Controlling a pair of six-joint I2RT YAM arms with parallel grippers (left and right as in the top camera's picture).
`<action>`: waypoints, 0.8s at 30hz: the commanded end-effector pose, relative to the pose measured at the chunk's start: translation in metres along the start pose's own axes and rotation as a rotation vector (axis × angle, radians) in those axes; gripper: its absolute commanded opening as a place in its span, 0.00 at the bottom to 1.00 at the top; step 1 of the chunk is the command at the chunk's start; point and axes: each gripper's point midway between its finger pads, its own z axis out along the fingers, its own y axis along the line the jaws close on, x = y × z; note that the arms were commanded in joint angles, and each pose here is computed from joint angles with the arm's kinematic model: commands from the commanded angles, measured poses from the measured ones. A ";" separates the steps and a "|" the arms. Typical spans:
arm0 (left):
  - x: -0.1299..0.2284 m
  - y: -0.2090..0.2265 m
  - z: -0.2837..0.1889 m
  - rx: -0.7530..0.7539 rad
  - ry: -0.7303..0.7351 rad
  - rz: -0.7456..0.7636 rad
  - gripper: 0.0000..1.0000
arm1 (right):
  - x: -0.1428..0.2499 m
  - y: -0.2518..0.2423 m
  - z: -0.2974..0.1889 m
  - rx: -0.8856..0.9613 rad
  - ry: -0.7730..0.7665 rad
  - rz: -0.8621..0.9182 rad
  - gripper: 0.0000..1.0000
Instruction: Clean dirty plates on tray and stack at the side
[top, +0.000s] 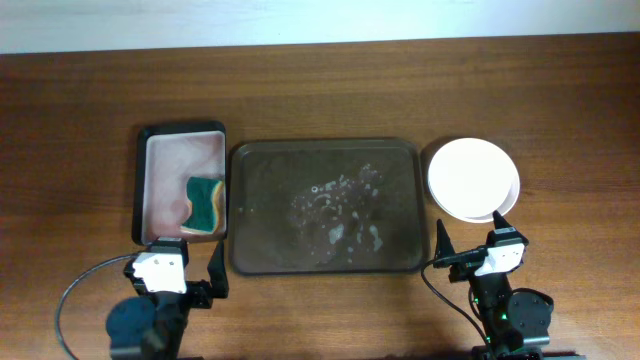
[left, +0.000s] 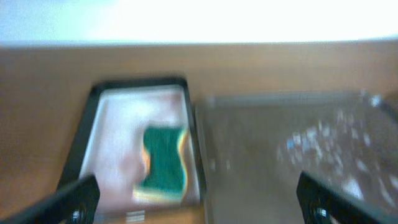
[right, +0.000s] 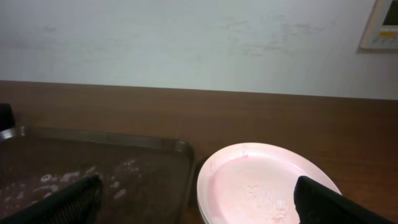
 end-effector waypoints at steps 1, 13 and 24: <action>-0.004 0.002 0.009 -0.004 -0.170 0.029 1.00 | 0.002 0.001 0.000 -0.004 0.002 0.001 0.99; 0.010 0.007 0.031 -0.032 -0.291 0.076 0.99 | 0.002 0.001 0.000 -0.004 0.002 0.001 0.99; 0.023 0.003 0.034 -0.013 -0.237 0.052 0.99 | 0.002 0.001 0.000 -0.004 0.002 0.001 0.99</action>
